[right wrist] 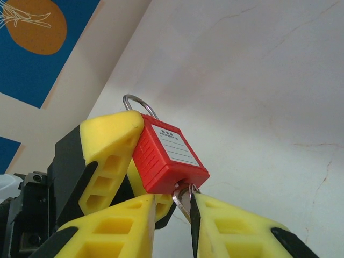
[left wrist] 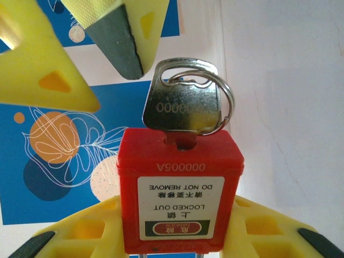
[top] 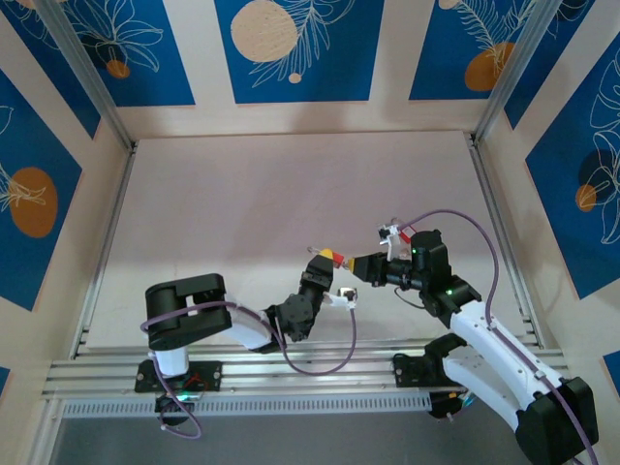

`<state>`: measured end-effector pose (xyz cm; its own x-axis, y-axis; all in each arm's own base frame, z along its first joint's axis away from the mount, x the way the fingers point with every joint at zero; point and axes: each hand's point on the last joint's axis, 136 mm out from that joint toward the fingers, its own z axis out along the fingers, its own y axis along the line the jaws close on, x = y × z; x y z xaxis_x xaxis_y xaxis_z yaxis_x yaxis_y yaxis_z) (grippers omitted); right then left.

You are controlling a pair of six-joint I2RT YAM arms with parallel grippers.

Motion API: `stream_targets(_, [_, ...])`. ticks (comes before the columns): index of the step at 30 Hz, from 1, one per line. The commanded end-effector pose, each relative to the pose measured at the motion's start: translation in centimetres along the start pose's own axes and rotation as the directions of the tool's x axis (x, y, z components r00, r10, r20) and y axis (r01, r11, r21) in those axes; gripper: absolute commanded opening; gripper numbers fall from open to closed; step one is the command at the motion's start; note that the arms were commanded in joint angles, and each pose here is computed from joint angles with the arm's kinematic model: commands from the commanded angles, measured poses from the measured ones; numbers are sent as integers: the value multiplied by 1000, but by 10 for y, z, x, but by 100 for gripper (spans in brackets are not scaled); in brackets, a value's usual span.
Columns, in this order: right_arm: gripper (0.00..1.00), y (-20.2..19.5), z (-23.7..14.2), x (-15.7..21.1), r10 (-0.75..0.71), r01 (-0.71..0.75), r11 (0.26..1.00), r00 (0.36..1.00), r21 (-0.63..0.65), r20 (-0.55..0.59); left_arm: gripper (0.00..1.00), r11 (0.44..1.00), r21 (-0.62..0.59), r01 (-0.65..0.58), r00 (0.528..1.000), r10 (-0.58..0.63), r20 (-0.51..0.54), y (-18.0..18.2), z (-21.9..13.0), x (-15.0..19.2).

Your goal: Unlock with the key

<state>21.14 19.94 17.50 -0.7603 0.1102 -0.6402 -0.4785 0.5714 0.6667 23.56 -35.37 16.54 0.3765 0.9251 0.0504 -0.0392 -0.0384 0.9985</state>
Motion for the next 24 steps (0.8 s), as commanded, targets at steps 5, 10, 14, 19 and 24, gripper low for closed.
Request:
stream_targets(5, [26,-4,4,11,-13,14,1000,999,5,-32,20,997,-41,67,998,-67,-15,14,-3,2])
stream_targets(10, [26,-2,6,13,-13,13,1000,999,-1,-48,20,997,-40,68,998,-68,-15,14,-3,1])
stream_targets(14, [26,-2,8,14,-20,20,1000,998,3,-55,20,997,-40,71,997,-72,-15,14,-3,1])
stream_targets(19, [26,0,7,13,-29,29,1000,998,3,-55,19,997,-39,71,997,-72,-16,13,-3,1])
stream_targets(24, [31,1,5,13,-30,31,1000,998,4,-52,20,997,-35,70,997,-70,-14,11,-2,1])
